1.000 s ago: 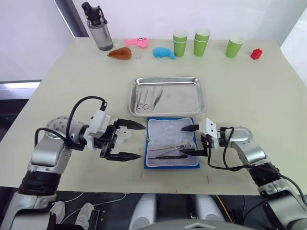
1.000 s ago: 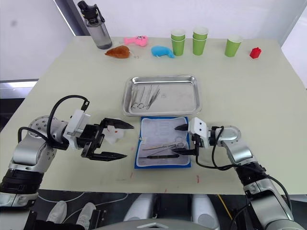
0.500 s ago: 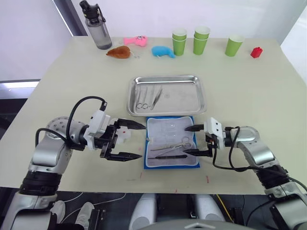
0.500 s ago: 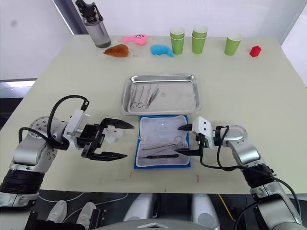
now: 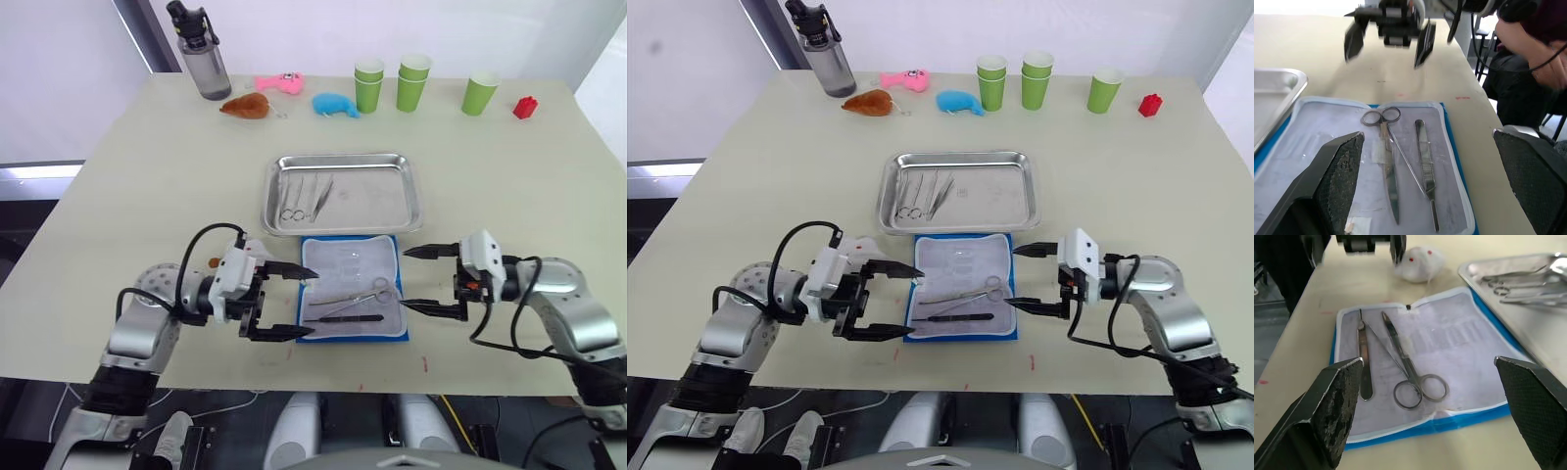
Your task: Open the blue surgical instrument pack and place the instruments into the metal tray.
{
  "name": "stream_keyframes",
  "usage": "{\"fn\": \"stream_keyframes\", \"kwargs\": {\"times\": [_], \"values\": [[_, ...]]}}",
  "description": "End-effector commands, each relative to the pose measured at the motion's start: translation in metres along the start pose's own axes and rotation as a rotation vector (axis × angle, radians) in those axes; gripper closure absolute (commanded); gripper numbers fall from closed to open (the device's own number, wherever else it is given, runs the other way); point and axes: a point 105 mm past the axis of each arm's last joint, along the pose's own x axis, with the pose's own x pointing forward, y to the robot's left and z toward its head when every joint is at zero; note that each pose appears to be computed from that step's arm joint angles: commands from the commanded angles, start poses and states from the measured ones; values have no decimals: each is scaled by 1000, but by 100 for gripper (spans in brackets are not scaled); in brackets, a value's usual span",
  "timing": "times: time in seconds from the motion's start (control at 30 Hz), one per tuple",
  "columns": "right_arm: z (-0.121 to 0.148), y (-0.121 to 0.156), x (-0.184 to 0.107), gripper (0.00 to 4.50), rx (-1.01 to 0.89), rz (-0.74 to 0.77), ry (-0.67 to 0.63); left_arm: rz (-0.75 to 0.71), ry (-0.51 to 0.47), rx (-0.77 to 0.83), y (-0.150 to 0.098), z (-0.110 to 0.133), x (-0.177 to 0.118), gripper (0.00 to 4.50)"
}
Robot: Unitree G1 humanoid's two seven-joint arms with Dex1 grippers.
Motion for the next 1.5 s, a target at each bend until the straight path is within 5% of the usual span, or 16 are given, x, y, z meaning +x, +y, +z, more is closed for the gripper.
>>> {"fn": "stream_keyframes", "kwargs": {"times": [0.03,1.07,1.5], "values": [[18,5,-11,0,-34,3,-31,15,15,11,2,-9,2,4],[66,32,-53,0,-52,-37,-21,-98,122,24,14,-60,21,4],[72,30,-62,0,-53,-21,-24,-94,121,19,15,-62,23,4]]}}
